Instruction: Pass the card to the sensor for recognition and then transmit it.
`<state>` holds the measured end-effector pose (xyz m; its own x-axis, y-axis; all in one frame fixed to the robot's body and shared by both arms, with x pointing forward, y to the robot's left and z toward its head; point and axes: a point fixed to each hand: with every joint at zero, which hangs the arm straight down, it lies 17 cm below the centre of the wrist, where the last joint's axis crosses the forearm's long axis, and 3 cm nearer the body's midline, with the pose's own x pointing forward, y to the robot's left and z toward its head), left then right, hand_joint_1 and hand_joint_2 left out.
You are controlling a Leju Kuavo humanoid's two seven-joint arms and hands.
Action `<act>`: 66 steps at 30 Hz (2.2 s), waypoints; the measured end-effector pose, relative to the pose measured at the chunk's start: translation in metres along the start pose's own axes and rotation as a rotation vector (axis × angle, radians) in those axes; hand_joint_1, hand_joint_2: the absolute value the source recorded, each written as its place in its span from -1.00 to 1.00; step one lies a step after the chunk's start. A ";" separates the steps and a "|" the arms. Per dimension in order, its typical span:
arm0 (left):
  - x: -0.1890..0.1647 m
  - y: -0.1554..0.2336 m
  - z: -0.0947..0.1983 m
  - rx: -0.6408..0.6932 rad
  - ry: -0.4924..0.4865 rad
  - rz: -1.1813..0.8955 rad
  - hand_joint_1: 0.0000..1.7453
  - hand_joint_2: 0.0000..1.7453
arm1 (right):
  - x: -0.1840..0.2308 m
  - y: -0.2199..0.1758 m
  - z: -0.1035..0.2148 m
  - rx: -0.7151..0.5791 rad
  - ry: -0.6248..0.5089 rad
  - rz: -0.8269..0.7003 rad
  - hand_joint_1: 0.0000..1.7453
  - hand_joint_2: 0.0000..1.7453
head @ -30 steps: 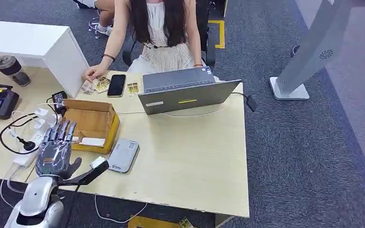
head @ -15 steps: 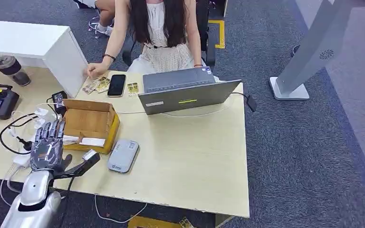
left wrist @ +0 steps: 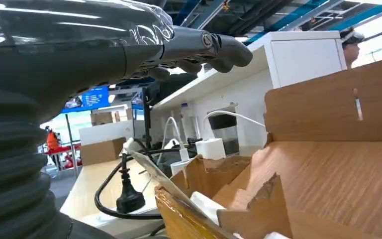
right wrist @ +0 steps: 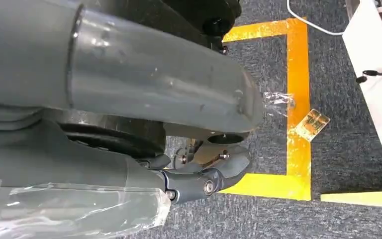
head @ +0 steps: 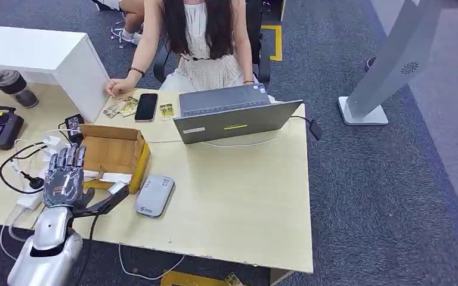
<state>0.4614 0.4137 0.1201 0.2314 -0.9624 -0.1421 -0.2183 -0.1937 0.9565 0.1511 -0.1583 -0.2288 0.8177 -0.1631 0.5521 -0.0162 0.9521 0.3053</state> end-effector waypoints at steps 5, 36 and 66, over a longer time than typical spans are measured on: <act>-0.001 -0.002 0.000 -0.014 0.008 -0.002 -1.00 1.00 | -0.001 0.000 0.000 0.001 0.005 0.001 -1.00 -1.00; -0.005 -0.015 0.001 -0.080 0.023 0.001 1.00 1.00 | -0.003 -0.003 0.001 0.002 0.016 0.021 -1.00 -1.00; -0.004 0.005 -0.021 -0.037 0.019 0.037 1.00 1.00 | -0.006 -0.003 0.001 0.008 0.025 0.038 -1.00 -1.00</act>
<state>0.4789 0.4207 0.1306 0.2419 -0.9649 -0.1021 -0.1921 -0.1508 0.9697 0.1458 -0.1602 -0.2318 0.8306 -0.1206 0.5437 -0.0516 0.9554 0.2908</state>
